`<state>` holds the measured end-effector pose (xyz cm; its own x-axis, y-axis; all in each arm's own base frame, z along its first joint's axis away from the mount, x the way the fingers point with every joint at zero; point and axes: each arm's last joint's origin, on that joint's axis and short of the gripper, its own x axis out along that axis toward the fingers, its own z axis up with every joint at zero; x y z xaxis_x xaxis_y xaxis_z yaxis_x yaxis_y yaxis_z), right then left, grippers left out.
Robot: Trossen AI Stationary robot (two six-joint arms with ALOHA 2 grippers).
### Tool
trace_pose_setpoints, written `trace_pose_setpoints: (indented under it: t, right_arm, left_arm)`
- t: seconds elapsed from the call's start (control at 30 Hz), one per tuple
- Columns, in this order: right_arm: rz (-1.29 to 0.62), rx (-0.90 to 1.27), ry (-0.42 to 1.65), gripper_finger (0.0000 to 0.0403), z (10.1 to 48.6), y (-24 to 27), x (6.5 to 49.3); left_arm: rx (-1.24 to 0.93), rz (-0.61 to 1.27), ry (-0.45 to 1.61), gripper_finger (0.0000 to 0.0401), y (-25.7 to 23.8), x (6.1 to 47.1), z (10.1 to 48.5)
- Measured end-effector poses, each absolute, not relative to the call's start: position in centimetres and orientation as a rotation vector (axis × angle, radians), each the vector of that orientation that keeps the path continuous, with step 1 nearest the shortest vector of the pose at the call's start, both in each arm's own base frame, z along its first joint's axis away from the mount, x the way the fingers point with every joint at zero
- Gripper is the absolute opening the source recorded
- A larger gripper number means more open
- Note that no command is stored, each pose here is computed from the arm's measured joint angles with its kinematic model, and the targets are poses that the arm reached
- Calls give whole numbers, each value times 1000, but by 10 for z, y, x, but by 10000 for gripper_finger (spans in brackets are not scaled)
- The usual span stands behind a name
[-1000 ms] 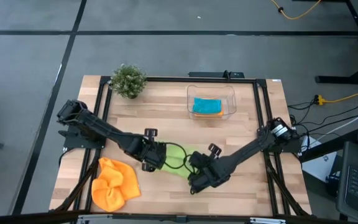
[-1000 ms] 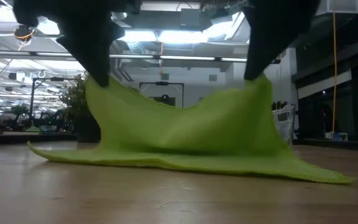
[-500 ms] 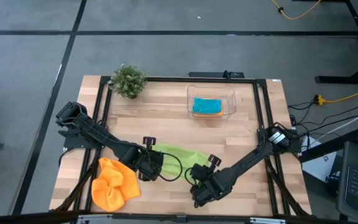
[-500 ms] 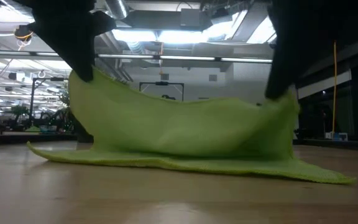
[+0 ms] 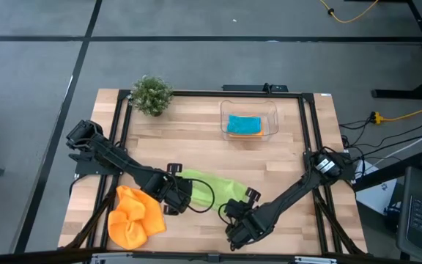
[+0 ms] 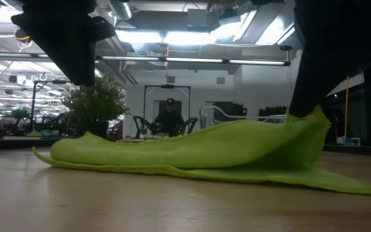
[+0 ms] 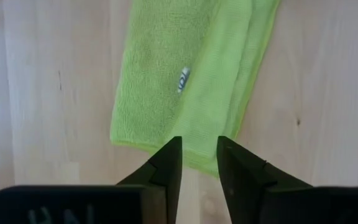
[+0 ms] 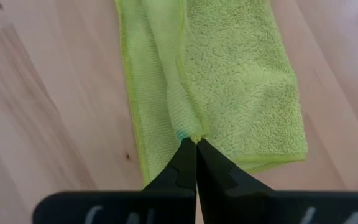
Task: Fold microfiber towels
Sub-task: Fold the green microfiber cloth
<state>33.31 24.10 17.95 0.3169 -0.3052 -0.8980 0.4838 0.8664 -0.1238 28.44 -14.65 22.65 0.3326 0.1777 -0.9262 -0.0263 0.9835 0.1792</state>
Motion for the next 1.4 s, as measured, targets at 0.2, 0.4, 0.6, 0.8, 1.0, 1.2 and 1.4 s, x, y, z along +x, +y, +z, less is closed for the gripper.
trace_pose_setpoints:
  t: [0.2, 0.4, 0.6, 0.8, 1.0, 1.2, 1.4]
  right_arm:
    - [-517, 189, 1127, 0, 180, 242, 334]
    - [-507, 206, 1114, 0, 180, 243, 336]
    - [-503, 211, 1109, 0, 180, 244, 336]
    - [-503, 212, 1109, 0, 180, 244, 336]
    - [-504, 215, 1107, 0, 180, 243, 337]
    - [-503, 218, 1105, 0, 180, 243, 337]
    - [-501, 222, 1109, 0, 180, 243, 337]
  left_arm:
    - [68, 71, 1205, 92, -148, 290, 227]
    - [-81, 12, 1253, 101, -129, 302, 227]
    - [-208, -125, 1338, 105, -92, 313, 227]
    - [-237, -355, 1332, 96, -56, 317, 219]
    - [-405, -406, 1439, 86, -33, 294, 175]
    - [-469, -336, 1465, 97, -23, 290, 166]
    - [-450, -351, 1384, 120, -23, 297, 168]
